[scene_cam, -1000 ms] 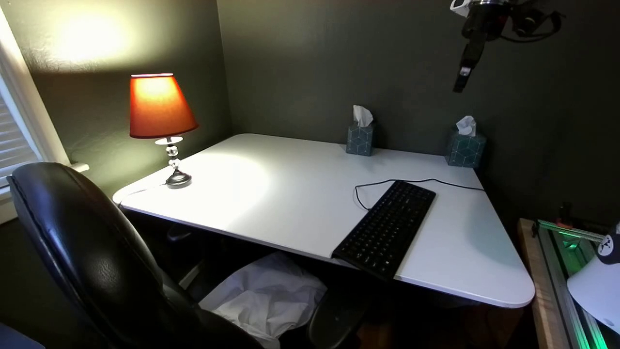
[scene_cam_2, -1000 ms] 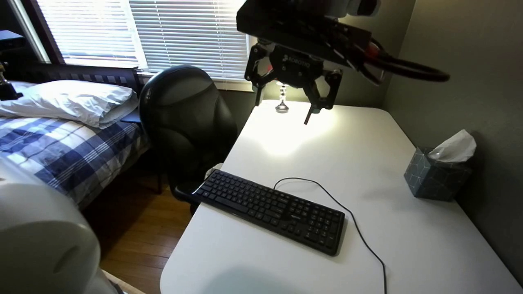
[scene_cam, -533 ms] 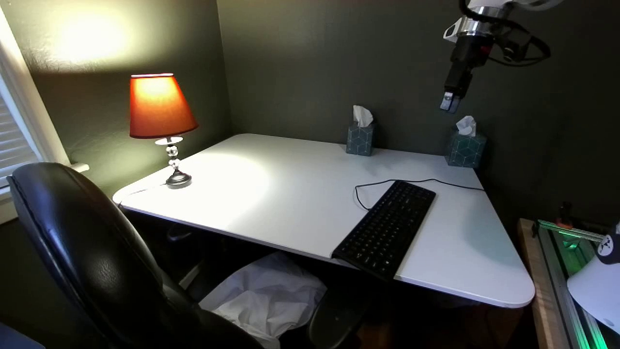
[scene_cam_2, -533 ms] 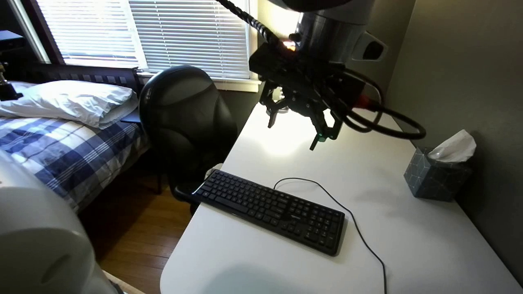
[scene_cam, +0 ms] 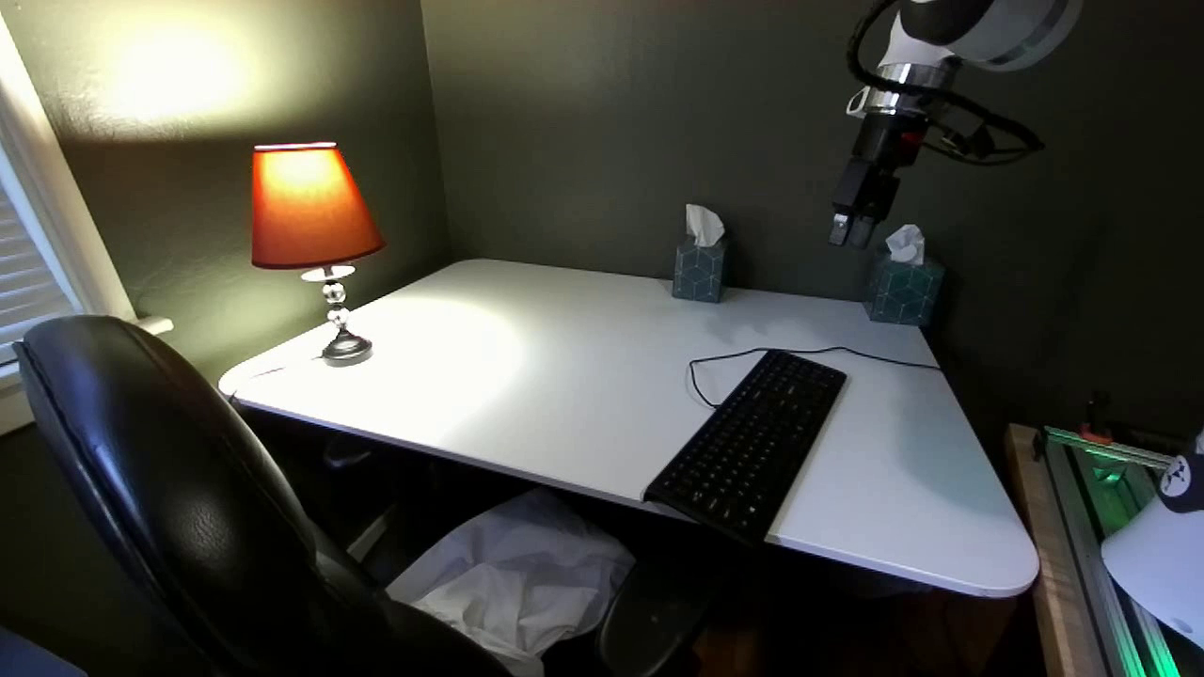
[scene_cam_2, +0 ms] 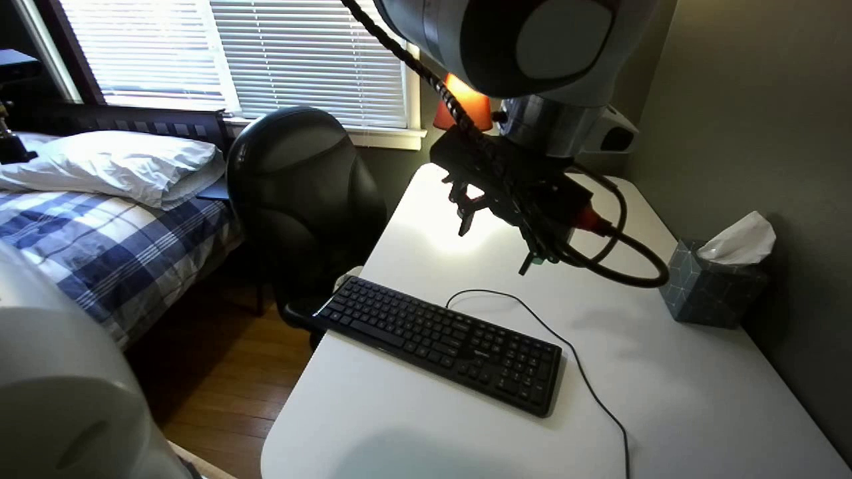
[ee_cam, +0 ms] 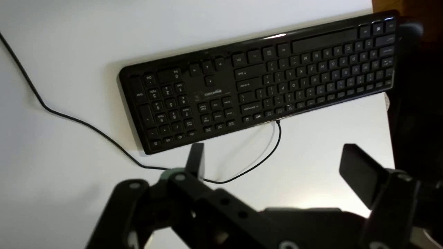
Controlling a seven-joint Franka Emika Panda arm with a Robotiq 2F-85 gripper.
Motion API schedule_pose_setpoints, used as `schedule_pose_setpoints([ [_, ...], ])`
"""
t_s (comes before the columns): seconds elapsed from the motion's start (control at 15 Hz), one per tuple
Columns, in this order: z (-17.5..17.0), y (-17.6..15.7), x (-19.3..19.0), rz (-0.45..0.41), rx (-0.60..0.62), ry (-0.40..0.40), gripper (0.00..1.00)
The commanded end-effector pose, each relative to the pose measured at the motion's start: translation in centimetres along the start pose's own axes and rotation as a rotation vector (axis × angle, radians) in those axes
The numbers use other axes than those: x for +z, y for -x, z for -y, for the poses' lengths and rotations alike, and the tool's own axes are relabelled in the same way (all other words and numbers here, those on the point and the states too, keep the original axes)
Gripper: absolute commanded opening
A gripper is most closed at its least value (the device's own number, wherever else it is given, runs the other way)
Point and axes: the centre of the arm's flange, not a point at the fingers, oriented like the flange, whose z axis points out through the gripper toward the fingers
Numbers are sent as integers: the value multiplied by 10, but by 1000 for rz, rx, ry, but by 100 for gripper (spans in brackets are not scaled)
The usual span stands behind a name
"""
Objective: Press a button on the keyboard
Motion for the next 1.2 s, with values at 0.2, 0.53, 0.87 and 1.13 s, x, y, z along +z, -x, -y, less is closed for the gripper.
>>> schedule_pose_setpoints([
  [0.2, -11, -2, 20, 27, 38, 21, 100],
  [0.53, -12, -3, 22, 31, 41, 25, 100],
  [0.87, -10, -4, 38, 34, 73, 57, 100],
  [1.13, -14, -5, 56, 15, 113, 94, 100],
])
